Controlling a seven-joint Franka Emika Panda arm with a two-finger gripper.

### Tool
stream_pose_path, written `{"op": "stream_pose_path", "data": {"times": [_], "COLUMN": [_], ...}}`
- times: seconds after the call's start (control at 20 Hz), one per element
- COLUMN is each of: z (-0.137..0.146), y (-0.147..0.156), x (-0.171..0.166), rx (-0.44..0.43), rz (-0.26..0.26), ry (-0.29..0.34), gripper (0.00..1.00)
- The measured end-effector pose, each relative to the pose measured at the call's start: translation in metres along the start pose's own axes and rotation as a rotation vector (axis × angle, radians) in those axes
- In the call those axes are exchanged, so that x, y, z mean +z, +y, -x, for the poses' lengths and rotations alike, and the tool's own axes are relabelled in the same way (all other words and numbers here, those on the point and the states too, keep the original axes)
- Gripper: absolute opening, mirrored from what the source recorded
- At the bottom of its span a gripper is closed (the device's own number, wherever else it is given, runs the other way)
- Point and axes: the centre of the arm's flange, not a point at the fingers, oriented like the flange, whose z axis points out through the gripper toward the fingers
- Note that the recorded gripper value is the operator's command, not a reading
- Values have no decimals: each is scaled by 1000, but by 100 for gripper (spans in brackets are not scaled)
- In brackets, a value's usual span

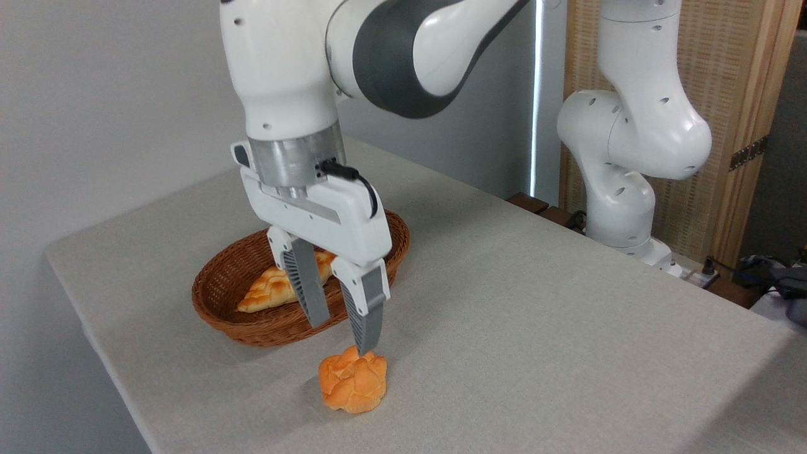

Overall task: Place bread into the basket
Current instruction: 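Close the gripper around the orange bread bun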

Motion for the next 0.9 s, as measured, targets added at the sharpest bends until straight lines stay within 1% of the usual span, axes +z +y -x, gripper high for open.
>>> {"op": "stream_pose_path", "data": {"times": [0.15, 0.3, 0.5, 0.75, 0.8, 0.85, 0.9], "z": [3, 2, -6, -11, -12, -12, -13], "y": [4, 6, 3, 7, 8, 9, 9], "x": [21, 37, 58, 72, 74, 75, 76], "rx": [3, 7, 11, 22, 24, 26, 26], "rz": [25, 41, 23, 28, 30, 32, 33], "ry": [-32, -50, -25, -29, -31, -33, -34], "gripper": [100, 100, 100, 100, 97, 90, 80]}}
